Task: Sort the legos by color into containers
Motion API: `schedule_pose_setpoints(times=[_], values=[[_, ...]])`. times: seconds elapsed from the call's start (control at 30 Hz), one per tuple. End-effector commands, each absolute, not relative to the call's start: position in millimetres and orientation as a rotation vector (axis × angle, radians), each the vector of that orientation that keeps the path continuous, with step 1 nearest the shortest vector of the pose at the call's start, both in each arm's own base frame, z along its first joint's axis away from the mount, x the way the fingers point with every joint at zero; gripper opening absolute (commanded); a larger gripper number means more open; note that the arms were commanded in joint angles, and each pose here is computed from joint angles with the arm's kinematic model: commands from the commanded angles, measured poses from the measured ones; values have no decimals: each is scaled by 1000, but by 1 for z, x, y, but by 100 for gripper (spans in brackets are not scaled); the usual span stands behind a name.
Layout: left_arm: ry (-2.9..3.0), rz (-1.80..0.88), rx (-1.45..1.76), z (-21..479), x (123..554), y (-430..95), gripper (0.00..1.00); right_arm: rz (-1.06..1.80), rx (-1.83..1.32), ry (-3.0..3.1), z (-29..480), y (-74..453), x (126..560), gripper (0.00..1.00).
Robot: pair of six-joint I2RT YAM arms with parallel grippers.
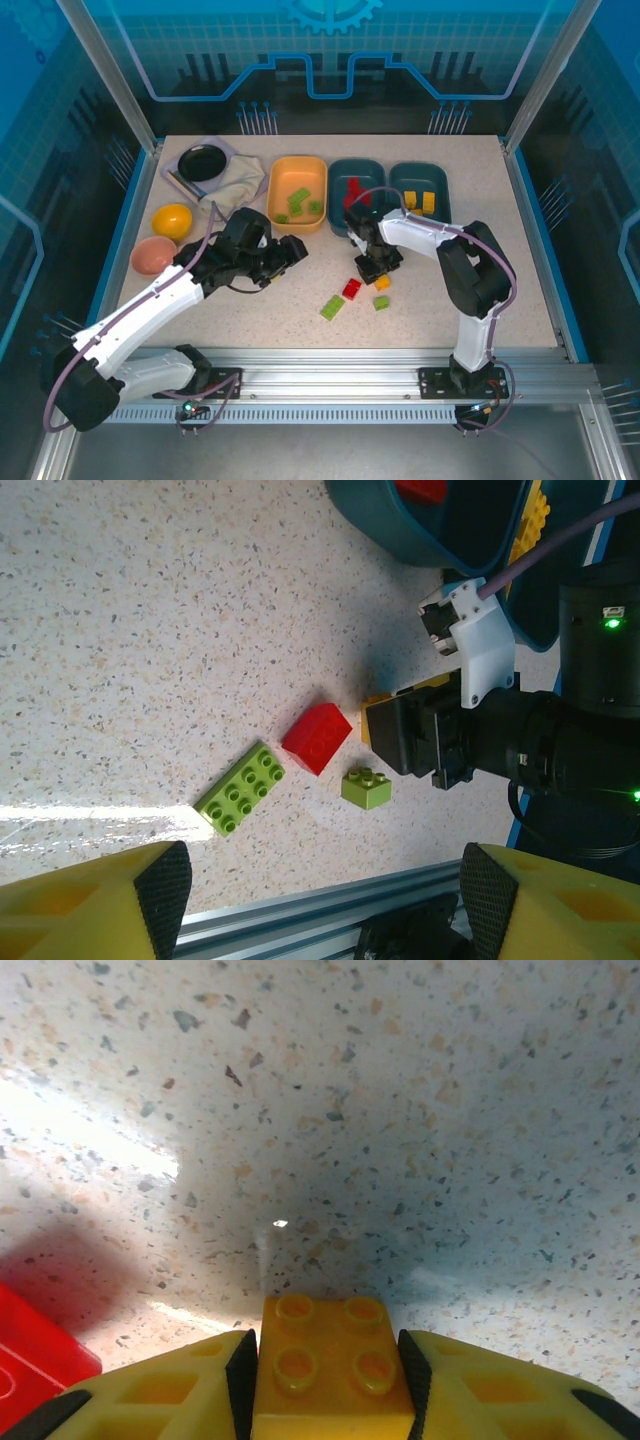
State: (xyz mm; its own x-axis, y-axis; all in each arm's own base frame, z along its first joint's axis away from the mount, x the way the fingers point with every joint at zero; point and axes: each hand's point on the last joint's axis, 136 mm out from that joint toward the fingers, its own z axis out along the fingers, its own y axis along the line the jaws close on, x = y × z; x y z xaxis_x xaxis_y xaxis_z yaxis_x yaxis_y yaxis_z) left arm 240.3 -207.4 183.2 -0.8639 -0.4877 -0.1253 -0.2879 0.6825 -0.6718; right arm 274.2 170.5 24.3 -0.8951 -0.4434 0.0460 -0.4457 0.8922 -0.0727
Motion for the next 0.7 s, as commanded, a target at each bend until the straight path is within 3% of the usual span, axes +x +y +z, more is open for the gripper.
schedule_pose_setpoints(times=[0.0,0.23,0.43,0.67], values=[[2595,-1027,-614,186,239,-214,75,99,626,-3007,18,167,266,43],[2599,-1029,-591,188,240,-219,75,153,560,-3140,55,157,277,30],[2582,-1053,-519,204,256,-237,75,198,272,-3354,120,109,315,29],[2557,-1107,-453,220,290,-268,75,353,-66,-3393,134,37,384,29]])
